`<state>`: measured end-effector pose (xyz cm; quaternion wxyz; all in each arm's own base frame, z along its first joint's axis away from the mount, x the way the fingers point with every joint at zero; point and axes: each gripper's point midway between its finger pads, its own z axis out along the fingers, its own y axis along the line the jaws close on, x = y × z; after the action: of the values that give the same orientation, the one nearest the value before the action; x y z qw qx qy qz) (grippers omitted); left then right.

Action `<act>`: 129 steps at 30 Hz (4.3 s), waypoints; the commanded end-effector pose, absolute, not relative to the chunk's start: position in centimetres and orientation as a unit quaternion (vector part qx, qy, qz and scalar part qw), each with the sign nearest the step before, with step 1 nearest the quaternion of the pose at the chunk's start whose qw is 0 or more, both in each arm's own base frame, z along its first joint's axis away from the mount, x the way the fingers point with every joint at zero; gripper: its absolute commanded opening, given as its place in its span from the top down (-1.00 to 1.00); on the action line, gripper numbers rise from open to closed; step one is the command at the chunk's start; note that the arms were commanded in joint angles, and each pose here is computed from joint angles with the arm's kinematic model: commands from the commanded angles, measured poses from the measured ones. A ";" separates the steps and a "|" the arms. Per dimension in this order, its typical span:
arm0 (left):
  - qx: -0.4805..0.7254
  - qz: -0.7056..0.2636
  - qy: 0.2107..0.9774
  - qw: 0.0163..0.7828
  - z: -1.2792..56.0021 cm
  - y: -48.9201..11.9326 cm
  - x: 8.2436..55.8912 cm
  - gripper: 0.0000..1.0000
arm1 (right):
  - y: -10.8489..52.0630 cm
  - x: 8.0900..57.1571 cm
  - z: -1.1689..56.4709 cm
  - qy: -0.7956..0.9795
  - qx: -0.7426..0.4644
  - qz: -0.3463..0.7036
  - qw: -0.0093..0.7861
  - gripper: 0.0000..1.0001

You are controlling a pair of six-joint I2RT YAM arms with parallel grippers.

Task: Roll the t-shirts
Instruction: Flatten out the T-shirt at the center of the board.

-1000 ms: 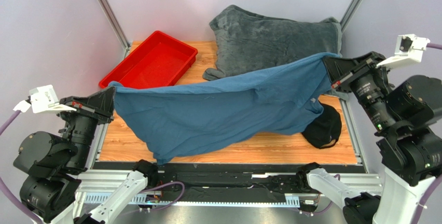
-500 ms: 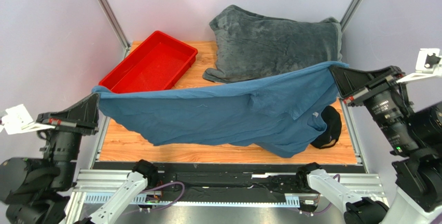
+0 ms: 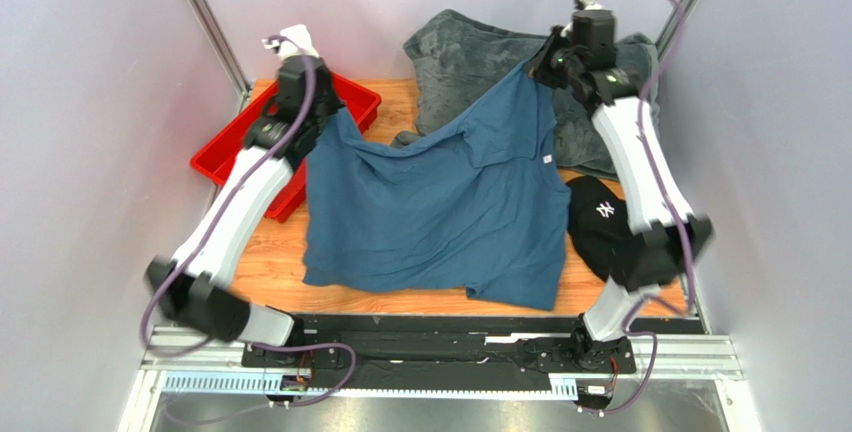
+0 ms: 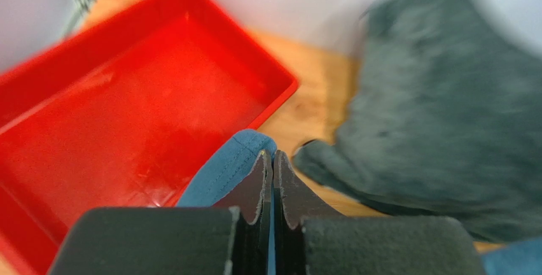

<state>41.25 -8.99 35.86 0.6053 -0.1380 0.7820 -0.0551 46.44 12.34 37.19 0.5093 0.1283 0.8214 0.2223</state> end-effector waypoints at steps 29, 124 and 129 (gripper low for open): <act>-0.141 -0.119 0.841 0.509 26.5 -7.0 55.3 0.94 | 7.6 59.7 29.9 0.812 0.203 0.282 0.469 0.80; -0.424 -0.058 0.848 0.313 2.8 -1.5 25.7 0.25 | 5.5 21.0 2.9 0.881 0.406 0.129 0.206 -0.13; -0.425 -0.061 0.846 0.316 2.8 -1.5 25.8 0.32 | 6.0 20.9 2.9 0.877 0.411 0.145 0.202 0.09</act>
<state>25.02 -1.75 2.50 0.2994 -0.4135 0.8581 -0.0551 20.14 5.22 2.23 0.1917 0.3999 0.8892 0.1122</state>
